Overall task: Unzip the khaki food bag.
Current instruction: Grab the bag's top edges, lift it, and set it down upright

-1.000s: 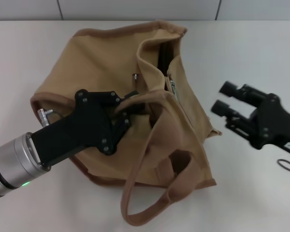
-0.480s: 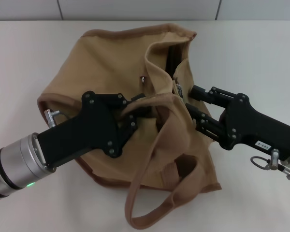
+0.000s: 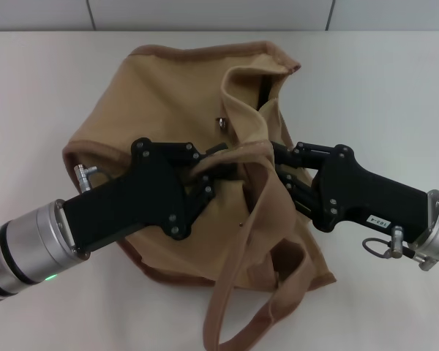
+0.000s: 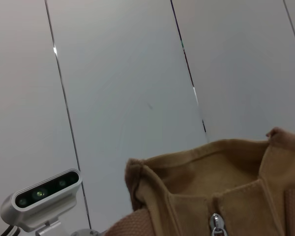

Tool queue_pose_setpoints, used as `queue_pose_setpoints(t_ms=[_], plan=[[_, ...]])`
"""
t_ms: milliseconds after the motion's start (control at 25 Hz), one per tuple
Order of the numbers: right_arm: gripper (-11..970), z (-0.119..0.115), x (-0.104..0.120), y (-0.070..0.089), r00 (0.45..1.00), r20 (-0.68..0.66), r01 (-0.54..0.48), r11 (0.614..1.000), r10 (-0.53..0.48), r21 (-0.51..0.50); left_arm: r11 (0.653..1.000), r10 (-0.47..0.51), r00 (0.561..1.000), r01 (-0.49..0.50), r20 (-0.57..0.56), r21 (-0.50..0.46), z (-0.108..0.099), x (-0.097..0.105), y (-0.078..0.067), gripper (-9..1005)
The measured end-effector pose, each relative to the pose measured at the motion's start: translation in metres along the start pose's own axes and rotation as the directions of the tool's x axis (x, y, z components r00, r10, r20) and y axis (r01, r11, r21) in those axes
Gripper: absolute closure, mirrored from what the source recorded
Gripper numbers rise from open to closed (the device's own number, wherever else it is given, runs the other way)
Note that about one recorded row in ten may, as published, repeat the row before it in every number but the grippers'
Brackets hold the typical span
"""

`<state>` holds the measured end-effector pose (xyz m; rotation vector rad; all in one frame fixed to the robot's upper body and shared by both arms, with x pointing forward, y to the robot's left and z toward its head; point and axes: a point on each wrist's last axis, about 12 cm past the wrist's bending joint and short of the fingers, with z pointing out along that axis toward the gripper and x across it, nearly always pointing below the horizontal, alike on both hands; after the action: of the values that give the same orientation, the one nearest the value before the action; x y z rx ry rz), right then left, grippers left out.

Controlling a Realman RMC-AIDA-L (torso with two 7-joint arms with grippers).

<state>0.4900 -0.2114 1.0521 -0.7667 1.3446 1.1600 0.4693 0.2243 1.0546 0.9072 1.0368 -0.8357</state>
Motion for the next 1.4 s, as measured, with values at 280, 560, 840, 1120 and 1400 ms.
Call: queue_pose_setpoints(t_ms=[280, 560, 840, 1120, 1400], plan=[[721, -0.0008, -0.0013, 0.0052, 0.999, 0.002, -0.034, 0.998, 0.034, -0.052, 1.0, -0.002, 1.0, 0.002, -0.01, -0.002, 0.0009, 0.0014, 0.0005, 923], [767, -0.0078, -0.0044, 0.0033, 0.997, -0.011, -0.074, 0.996, 0.073, -0.058, 1.0, -0.003, 1.0, 0.003, -0.015, -0.011, 0.0013, 0.0024, 0.0003, 923], [802, -0.0092, -0.0057, 0.0052, 0.997, -0.007, -0.08, 0.994, 0.08, -0.075, 1.0, -0.011, 1.0, 0.01, -0.022, -0.012, 0.0031, 0.0041, -0.0007, 923], [802, -0.0077, -0.0053, 0.0044, 0.997, 0.002, -0.083, 0.995, 0.083, -0.061, 1.0, -0.014, 1.0, 0.013, -0.022, -0.011, 0.0035, 0.0043, -0.0011, 923], [803, -0.0013, -0.0018, -0.0006, 0.995, 0.006, -0.1, 0.995, 0.1, -0.003, 1.0, -0.019, 1.0, 0.018, -0.022, -0.011, 0.004, 0.0047, -0.0019, 923]])
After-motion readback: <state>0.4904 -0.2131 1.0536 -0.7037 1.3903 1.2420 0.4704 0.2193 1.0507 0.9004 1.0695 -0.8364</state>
